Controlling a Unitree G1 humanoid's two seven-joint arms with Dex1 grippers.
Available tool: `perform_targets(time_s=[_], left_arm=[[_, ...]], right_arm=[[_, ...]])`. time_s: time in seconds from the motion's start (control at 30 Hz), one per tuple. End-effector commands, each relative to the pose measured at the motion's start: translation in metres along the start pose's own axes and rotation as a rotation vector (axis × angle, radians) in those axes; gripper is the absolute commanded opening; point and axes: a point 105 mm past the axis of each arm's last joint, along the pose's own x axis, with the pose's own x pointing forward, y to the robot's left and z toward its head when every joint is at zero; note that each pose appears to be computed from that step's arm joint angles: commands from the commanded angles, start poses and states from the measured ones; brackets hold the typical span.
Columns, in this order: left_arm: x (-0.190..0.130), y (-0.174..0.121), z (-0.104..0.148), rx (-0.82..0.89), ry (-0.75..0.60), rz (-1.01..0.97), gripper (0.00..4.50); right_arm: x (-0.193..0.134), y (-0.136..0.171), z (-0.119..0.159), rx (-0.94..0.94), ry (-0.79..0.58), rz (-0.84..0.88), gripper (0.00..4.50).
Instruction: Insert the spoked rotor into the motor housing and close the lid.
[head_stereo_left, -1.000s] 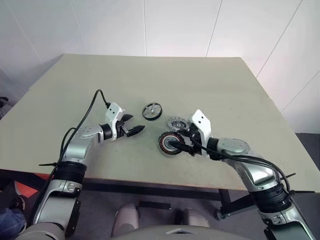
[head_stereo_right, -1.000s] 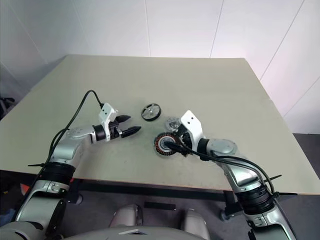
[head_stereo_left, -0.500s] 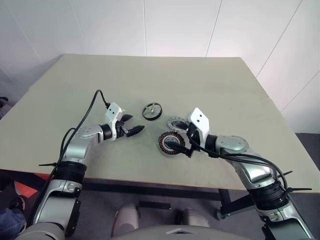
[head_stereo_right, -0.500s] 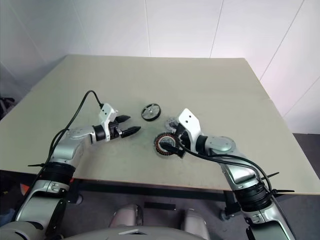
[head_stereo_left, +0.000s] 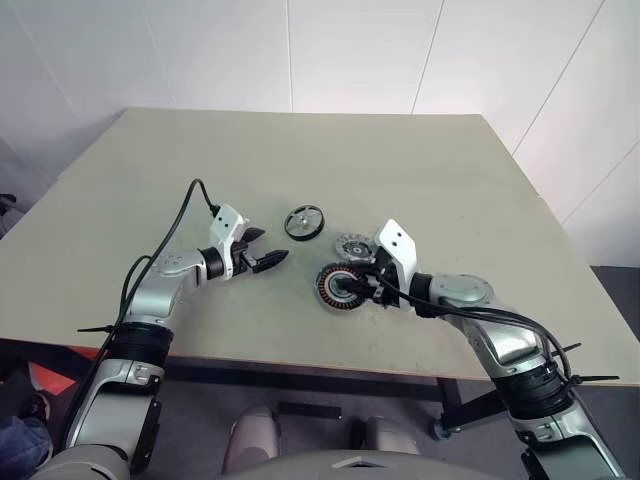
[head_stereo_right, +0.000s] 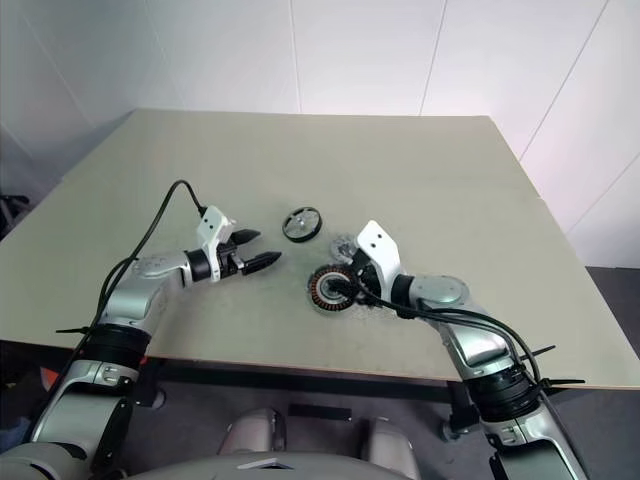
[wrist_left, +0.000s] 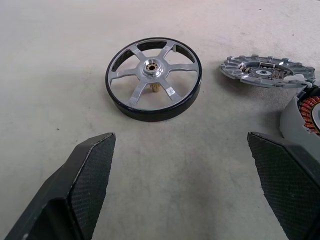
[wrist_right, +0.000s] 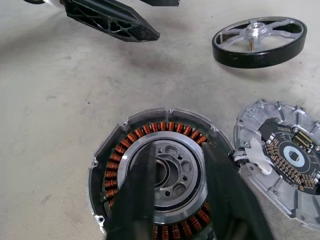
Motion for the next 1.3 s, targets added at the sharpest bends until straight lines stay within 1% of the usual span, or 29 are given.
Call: perform_targets(time_s=[0.03, 0.33, 0.5, 0.7, 0.97, 1.13, 1.23, 1.3], left_arm=[[-0.004, 0.006, 0.016, 0.04, -0.039, 0.021, 4.48], [-0.005, 0.007, 0.015, 0.037, -0.038, 0.029, 4.48], [-0.007, 0.007, 0.013, 0.036, -0.036, 0.033, 4.48], [-0.007, 0.007, 0.013, 0.036, -0.035, 0.035, 4.48], [-0.007, 0.007, 0.012, 0.037, -0.034, 0.038, 4.48], [-0.006, 0.007, 0.011, 0.036, -0.033, 0.038, 4.48], [-0.005, 0.006, 0.011, 0.036, -0.033, 0.035, 4.48], [-0.005, 0.006, 0.011, 0.036, -0.033, 0.034, 4.48]], right_arm=[[0.0, 0.002, 0.012, -0.037, -0.025, 0.022, 1.38], [0.001, 0.008, 0.005, -0.042, 0.008, 0.062, 1.38], [0.004, 0.005, -0.003, -0.061, 0.036, 0.054, 1.38], [0.007, 0.0, -0.003, -0.089, 0.037, 0.047, 1.38], [0.006, -0.005, 0.005, -0.114, 0.019, 0.039, 1.38], [0.001, -0.003, 0.021, -0.104, -0.047, 0.05, 1.38], [0.001, -0.006, 0.028, -0.082, -0.074, 0.041, 0.77], [0.0, -0.007, 0.027, -0.085, -0.068, 0.034, 0.08]])
